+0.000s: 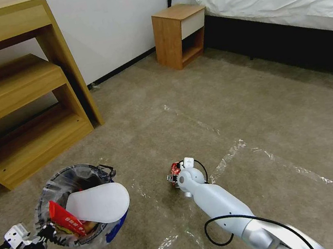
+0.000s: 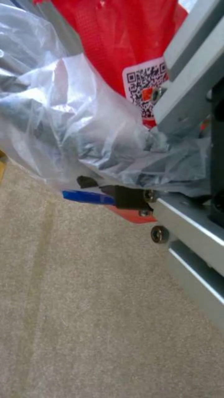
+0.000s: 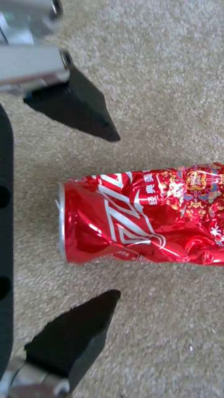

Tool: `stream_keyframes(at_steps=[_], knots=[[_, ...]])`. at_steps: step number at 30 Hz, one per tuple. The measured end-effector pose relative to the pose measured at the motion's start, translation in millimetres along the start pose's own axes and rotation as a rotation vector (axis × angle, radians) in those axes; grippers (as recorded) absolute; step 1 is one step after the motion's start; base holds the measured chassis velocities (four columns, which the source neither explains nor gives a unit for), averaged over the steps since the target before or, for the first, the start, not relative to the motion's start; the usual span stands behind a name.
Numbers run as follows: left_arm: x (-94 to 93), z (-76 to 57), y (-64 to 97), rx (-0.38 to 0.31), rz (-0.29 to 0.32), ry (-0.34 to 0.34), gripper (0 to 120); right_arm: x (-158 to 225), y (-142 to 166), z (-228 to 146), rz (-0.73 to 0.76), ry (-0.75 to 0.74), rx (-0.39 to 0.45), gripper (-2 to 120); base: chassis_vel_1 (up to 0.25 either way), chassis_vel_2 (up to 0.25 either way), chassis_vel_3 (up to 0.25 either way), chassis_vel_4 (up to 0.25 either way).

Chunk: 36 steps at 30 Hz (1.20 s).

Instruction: Pick up the trash bin and place the garbage on the floor into it.

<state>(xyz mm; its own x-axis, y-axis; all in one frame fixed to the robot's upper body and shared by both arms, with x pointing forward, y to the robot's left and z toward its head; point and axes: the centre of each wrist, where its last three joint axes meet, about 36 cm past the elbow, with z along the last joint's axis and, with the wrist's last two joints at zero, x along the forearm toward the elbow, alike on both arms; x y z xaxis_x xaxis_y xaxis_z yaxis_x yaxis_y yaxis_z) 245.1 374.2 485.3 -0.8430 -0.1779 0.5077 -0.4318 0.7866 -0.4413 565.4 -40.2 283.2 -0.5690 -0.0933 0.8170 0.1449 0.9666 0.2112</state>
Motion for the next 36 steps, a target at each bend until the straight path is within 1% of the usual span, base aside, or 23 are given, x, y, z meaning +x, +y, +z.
stream_keyframes(at_steps=[2, 5, 6, 8, 9, 10, 11, 12, 13, 14, 17, 18, 20, 22, 24, 25, 28, 29, 31, 36], knots=[[0.8, -0.1, -0.8, 0.0, 0.003, -0.001, 1, -2.5, 0.9, 1.9, -0.002, -0.004, 0.0, 88, 0.0, 0.0, 0.0, 0.0], [3.5, -0.4, -3.6, 0.001, 0.011, -0.005, 1, -7.6, 3.5, 7.7, -0.01, -0.006, 0.002, 77, 0.0, 0.0, 0.0, 0.0], [3.5, -0.4, -3.6, 0.001, 0.011, -0.005, 1, -7.6, 3.5, 7.7, -0.01, -0.006, 0.002, 77, 0.0, 0.0, 0.0, 0.0], [4.8, -0.4, -4.7, 0.002, 0.015, -0.007, 1, -12.0, 2.7, 10.9, -0.011, -0.013, 0.005, 67, 0.0, 0.0, 0.0, 0.0], [5.3, -0.2, -5.0, 0.002, 0.016, -0.008, 1, -13.4, 1.7, 11.6, -0.013, -0.017, 0.005, 63, 0.0, 0.0, 0.0, 0.0], [5.3, -0.2, -5.0, 0.002, 0.016, -0.008, 1, -13.4, 1.7, 11.6, -0.013, -0.017, 0.005, 63, 0.0, 0.0, 0.0, 0.0], [6.2, 0.2, -5.7, 0.002, 0.018, -0.007, 1, -14.8, 0.2, 12.1, -0.016, -0.022, 0.005, 57, 0.0, 0.0, 0.0, 0.0], [6.8, 0.4, -6.4, 0.002, 0.021, -0.007, 1, -15.4, -0.6, 12.1, -0.02, -0.026, 0.004, 54, 0.0, 0.0, 0.0, 0.0], [7.4, 0.5, -7.1, 0.002, 0.025, -0.007, 1, -16.6, -2.0, 12.1, -0.021, -0.033, 0.005, 48, 0.0, 0.0, 0.0, 0.0], [7.4, 0.5, -7.1, 0.002, 0.025, -0.007, 1, -16.6, -2.0, 12.1, -0.021, -0.033, 0.005, 48, 0.0, 0.0, 0.0, 0.0], [7.6, 1.6, -7.8, 0.004, 0.028, -0.005, 1, -19.8, -4.8, 13.1, -0.022, -0.05, 0.006, 33, 0.0, 0.0, 0.0, 0.0], [7.6, 1.6, -7.8, 0.004, 0.028, -0.005, 1, -19.8, -4.8, 13.1, -0.022, -0.05, 0.006, 33, 0.0, 0.0, 0.0, 0.0], [7.5, 1.8, -8.0, 0.004, 0.029, -0.005, 1, -19.6, -7.1, 12.8, -0.021, -0.057, 0.009, 25, 0.0, 0.0, 0.0, 0.0], [7.4, 1.9, -8.3, 0.004, 0.03, -0.005, 1, -19.4, -8.5, 13.1, -0.02, -0.059, 0.011, 22, 0.0, 0.0, 0.0, 0.0], [7.6, 1.8, -9.1, 0.004, 0.032, -0.005, 1, -18.7, -12.2, 13.0, -0.018, -0.065, 0.017, 16, 0.0, 0.0, 0.0, 0.0], [7.6, 1.8, -9.1, 0.004, 0.032, -0.005, 1, -18.7, -12.2, 13.0, -0.018, -0.065, 0.017, 16, 0.0, 0.0, 0.0, 0.0], [7.4, 2.4, -9.5, 0.006, 0.034, -0.005, 1, -17.2, -19.3, 13.4, -0.012, -0.072, 0.024, 7, 0.0, 0.0, 0.0, 0.0], [7.4, 2.4, -9.5, 0.006, 0.034, -0.005, 1, -17.2, -19.3, 13.4, -0.012, -0.072, 0.024, 7, 0.0, 0.0, 0.0, 0.0], [7.2, 3.4, -9.9, 0.008, 0.034, -0.004, 1, -16.9, -21.8, 14.8, -0.009, -0.073, 0.028, 1, 0.0, 0.0, 0.0, 0.0], [5.7, 4.3, -8.9, 0.011, 0.03, -0.004, 1, -10.8, -26.0, 15.1, -0.017, -0.088, 0.033, 0, 0.0, 0.0, 0.0, 0.0]])
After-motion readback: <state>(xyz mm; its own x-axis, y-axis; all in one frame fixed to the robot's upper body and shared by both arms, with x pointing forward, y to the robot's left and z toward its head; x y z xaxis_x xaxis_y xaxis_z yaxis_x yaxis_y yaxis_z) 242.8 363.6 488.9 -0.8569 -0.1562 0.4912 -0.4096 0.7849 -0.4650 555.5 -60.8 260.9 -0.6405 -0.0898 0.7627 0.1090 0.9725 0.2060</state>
